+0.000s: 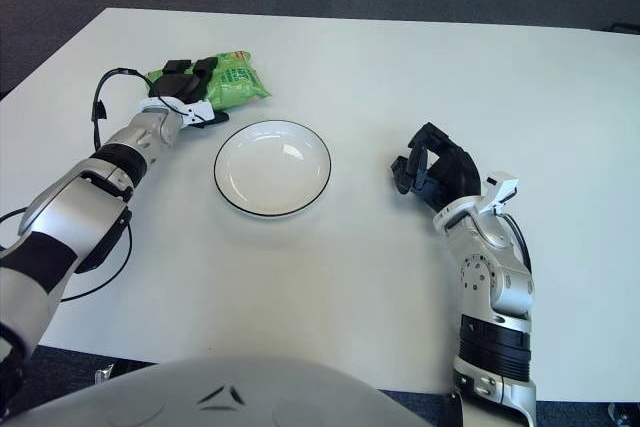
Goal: Put the snack into the plate.
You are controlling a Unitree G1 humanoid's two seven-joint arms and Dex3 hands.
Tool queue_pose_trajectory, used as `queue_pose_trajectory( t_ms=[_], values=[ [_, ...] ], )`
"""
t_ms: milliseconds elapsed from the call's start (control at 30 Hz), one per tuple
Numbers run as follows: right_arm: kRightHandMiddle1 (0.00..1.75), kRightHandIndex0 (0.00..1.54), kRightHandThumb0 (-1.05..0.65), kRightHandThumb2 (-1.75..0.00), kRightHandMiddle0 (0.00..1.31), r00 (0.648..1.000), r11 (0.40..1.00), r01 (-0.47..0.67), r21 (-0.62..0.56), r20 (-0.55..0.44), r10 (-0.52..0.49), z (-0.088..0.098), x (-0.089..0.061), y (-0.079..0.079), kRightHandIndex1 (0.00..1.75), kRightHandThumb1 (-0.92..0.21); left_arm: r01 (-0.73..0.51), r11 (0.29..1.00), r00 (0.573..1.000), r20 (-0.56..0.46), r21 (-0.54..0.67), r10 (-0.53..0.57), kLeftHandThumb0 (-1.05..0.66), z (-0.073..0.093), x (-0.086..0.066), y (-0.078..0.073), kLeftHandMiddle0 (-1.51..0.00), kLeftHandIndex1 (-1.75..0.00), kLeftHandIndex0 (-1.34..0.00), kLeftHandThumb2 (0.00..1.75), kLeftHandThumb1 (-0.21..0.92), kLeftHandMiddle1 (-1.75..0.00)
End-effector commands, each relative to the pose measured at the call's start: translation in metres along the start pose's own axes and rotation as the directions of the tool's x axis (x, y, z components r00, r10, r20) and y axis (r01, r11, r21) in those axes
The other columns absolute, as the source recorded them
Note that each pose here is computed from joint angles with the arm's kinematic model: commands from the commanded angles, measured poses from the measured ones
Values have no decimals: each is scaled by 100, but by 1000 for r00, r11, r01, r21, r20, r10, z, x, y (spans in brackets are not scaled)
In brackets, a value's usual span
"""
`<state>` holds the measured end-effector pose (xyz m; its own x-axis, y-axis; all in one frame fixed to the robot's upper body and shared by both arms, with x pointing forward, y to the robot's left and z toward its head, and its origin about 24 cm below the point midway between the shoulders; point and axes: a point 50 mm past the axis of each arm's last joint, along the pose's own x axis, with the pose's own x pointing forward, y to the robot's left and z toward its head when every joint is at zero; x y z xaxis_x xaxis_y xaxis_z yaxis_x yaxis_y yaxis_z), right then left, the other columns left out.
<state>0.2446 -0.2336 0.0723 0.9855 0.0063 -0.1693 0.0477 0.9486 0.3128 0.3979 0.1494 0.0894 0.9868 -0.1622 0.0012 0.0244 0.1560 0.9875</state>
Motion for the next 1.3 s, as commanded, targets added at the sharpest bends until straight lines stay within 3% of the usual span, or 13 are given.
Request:
queue_pose_trajectory(
  t_ms=[0, 133, 333, 833, 1033, 1267],
  values=[
    [175, 128, -50, -136, 64, 987, 998, 54, 36, -156, -48, -33, -8, -7, 175, -28, 101, 995, 994, -51, -7, -101, 0, -11, -14, -30, -59, -165, -26, 120, 38, -162],
    [175, 128, -50, -136, 64, 987, 998, 55, 35, -153, -49, -32, -8, -7, 175, -28, 94, 995, 992, -81, -29, -96, 0, -14, -16, -32, -84, -173, -52, 138, 17, -140],
    [175, 128, -50, -136, 64, 987, 998, 52, 36, -154, -46, -32, -8, -7, 175, -28, 45, 996, 995, -84, -77, -51, 0, -12, -14, -28, -97, -174, -65, 154, 1, -136],
    [175, 128, -50, -136, 64, 987, 998, 57, 32, -155, -51, -32, -7, -8, 175, -28, -100, 982, 995, -18, -161, 99, 0, 0, 0, 7, -90, -175, -64, 163, -1, -158],
    [175, 128, -50, -137, 65, 987, 998, 59, 32, -155, -53, -32, -7, -7, 175, -28, -216, 956, 972, 50, -199, 230, 0, 19, 11, 41, -88, -175, -65, 164, -1, -160],
    [175, 128, -50, -137, 65, 987, 998, 58, 31, -152, -53, -32, -7, -7, 175, -28, -283, 931, 941, 122, -233, 317, 0, 15, 9, 59, -92, -175, -67, 168, -5, -160]
  ],
)
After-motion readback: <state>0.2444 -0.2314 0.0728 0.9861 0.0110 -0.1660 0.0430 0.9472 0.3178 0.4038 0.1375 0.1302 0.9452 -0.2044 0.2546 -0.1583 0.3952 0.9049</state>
